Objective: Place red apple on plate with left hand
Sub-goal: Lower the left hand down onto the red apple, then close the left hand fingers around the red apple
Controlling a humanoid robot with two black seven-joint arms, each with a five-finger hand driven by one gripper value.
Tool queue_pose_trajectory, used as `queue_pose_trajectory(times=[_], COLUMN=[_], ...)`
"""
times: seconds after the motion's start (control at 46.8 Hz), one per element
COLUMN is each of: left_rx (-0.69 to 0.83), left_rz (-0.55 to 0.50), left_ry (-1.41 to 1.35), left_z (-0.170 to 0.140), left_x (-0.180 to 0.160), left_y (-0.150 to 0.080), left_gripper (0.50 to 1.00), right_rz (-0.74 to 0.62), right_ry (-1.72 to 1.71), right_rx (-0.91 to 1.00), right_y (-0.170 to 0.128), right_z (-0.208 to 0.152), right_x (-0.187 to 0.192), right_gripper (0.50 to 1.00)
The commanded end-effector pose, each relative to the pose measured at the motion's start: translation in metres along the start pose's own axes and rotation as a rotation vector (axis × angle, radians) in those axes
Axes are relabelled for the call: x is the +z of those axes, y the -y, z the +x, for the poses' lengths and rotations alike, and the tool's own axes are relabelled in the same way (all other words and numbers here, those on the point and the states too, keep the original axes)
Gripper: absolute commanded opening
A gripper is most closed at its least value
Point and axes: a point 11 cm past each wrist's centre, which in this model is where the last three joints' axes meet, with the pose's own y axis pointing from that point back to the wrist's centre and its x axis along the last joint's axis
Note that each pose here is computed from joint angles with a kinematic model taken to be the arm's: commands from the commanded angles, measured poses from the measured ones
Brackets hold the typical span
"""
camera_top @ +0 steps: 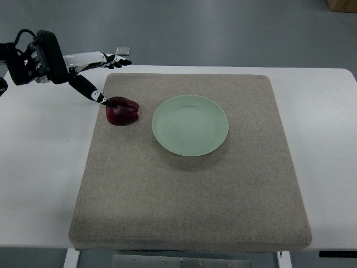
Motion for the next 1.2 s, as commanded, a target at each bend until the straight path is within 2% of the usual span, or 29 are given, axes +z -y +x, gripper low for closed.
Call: queue_pose_trajectory(times=[0.0, 0.107, 0.299, 0.555, 0.854, 0.961, 1.174], left_rx=[-0.020, -0.038, -0.061, -0.084, -0.096, -0.104, -0.110], left_rz=[0.019, 0.019, 0.042, 0.058, 0.063, 0.061, 0.076], left_ry=[0.067, 0.097, 0.149, 0.182, 0.226, 0.231, 0.265], left_z=[-0.006, -0.022, -0.039, -0.047, -0.048, -0.050, -0.048], left_x=[0.000, 0.000, -0.006, -0.008, -0.006, -0.005, -0.007], left_y=[0.006, 0.019, 0.027, 0.033, 0.034, 0.034, 0.033], left_gripper=[0.994, 0.992, 0.994, 0.994, 0.956, 0.879, 0.684], right_rz=[0.000, 0.000, 0.000, 0.000, 0.000, 0.000, 0.000], right_ry=[0.000, 0.000, 0.000, 0.000, 0.000, 0.000, 0.001], right_rx=[0.000, 0.000, 0.000, 0.000, 0.000, 0.000, 0.000], right_y=[0.000, 0.000, 0.000, 0.000, 0.000, 0.000, 0.000], right_z=[0.000, 0.000, 0.000, 0.000, 0.000, 0.000, 0.000], right_x=[0.000, 0.000, 0.000, 0.000, 0.000, 0.000, 0.000], right_gripper=[0.930, 0.928, 0.928, 0.928, 0.928, 0.930, 0.928])
